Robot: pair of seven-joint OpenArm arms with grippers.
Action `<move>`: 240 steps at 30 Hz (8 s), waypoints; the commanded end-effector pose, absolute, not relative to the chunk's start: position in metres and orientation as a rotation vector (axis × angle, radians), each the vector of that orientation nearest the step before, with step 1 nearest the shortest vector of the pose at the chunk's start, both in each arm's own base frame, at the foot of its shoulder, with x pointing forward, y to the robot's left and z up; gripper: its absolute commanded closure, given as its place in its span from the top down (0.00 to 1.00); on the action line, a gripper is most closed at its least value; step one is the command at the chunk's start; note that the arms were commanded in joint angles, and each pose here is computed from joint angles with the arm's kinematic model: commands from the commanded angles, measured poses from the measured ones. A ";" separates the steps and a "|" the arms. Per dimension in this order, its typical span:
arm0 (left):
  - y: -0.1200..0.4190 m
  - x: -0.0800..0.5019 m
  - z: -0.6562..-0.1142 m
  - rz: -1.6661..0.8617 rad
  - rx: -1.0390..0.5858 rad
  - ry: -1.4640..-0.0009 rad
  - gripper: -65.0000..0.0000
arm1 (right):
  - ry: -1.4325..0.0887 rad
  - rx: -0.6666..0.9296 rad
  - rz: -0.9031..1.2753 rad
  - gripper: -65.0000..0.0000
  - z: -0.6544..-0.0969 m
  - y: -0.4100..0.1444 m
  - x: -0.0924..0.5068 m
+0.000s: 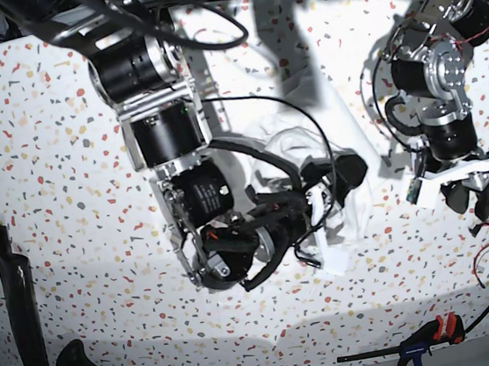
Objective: Fold the T-shirt properly
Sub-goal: 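Lift the stack end with the right gripper and fold it over, then move the left gripper to the folded shirt and grasp its edge, then grasp the shirt with the right gripper and pull both grippers apart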
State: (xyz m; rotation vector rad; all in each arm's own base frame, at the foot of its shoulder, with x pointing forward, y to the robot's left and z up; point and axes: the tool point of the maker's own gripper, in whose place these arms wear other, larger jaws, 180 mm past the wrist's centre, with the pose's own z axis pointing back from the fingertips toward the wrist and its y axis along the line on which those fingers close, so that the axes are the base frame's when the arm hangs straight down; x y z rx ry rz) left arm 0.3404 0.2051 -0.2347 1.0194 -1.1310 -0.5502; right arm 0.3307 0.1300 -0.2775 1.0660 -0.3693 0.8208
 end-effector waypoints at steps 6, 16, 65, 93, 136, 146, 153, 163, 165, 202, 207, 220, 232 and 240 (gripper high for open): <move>0.207 0.344 -0.216 -0.534 1.054 -1.187 0.40 | -0.373 1.133 0.938 0.43 -0.254 0.156 0.315; 0.207 0.344 -0.216 -0.534 1.054 -1.187 0.40 | -0.285 1.144 1.094 0.43 -0.257 0.179 0.276; 0.319 0.357 -0.089 -0.206 1.356 -1.295 0.40 | -0.776 0.967 1.051 0.43 -0.159 0.136 0.356; 0.067 0.355 -0.134 -0.554 -0.115 -1.507 0.40 | -0.653 0.276 0.510 0.43 -0.250 -0.223 0.395; 0.013 0.313 -0.350 -0.634 -0.502 -0.945 0.40 | -0.628 0.283 0.505 0.43 -0.259 -0.225 0.387; 0.021 0.297 -0.374 -0.652 -0.437 -0.937 0.40 | -0.628 0.284 0.505 0.43 -0.259 -0.225 0.387; 0.040 0.287 -0.422 -0.592 -0.397 -0.807 0.40 | -0.633 0.305 0.508 0.43 -0.261 -0.217 0.388; 0.043 0.284 -0.431 -0.583 -0.394 -0.780 0.40 | -0.803 0.533 0.521 0.43 -0.252 -0.098 0.420; 0.043 0.283 -0.432 -0.584 -0.393 -0.774 0.40 | -0.834 0.585 0.531 0.43 -0.240 -0.074 0.427; 0.012 0.269 -0.305 -0.781 -0.448 -0.835 0.40 | -0.588 0.377 0.789 0.43 -0.377 0.037 0.433; 0.005 0.250 -0.304 -0.721 -0.520 -0.818 0.40 | -0.573 0.364 0.788 0.43 -0.379 0.031 0.432; 0.026 0.233 -0.356 -0.674 -0.408 -0.753 0.28 | -0.507 0.326 0.793 0.43 -0.388 0.018 0.426; 0.057 0.233 -0.408 -0.681 -0.263 -0.635 0.00 | -0.405 0.334 0.737 0.43 -0.396 -0.033 0.415; 0.070 0.264 -0.395 -0.680 -0.161 -0.694 0.00 | -0.330 0.398 0.673 0.43 -0.398 -0.060 0.398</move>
